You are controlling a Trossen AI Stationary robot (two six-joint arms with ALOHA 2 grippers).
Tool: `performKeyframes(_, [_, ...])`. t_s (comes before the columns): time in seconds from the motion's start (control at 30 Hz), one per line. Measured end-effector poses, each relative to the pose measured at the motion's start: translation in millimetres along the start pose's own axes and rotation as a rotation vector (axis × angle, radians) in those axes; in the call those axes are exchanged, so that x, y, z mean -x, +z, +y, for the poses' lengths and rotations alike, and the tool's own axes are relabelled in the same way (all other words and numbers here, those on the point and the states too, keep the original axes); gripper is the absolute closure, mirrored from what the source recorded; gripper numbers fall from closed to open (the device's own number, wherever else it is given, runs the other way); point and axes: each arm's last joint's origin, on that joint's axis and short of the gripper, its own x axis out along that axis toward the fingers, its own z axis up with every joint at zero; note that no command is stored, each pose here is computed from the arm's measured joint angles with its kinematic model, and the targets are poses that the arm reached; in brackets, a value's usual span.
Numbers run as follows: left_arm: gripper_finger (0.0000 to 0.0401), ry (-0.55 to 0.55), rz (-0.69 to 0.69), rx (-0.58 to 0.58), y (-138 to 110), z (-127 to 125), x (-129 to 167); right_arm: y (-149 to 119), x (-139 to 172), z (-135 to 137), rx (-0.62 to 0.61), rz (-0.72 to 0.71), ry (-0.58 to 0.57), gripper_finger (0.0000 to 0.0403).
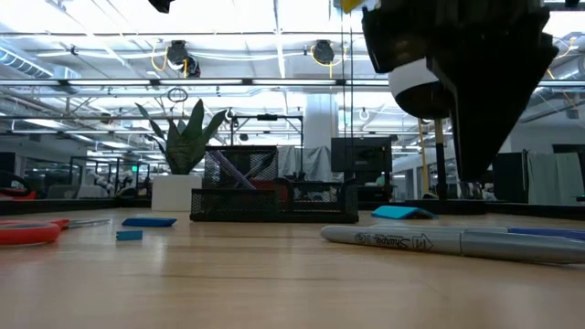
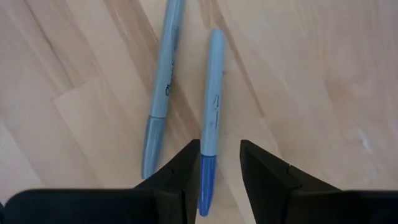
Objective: Pick and place office supplies into organizer
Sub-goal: Put the blue marker into the black desk organizer
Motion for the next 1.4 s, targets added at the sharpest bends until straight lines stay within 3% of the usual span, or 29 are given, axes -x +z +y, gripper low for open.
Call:
performKeyframes(0.67, [0.0283,0.001,0.0,0.0,0,0,0,-9,-38,-3,-0.031,0.048,0.063,0.03])
performKeyframes(0.93, [0.0283,0.002,0.0,0.002,0,0,0,-13,-77,-10,-0.018,0.205,-0.047,0.03])
performKeyframes(1.4, [0.0283,0.002,-0.001,0.02,0,0,0,-8,-56,-12,0.011,0.116,-0.029,0.03])
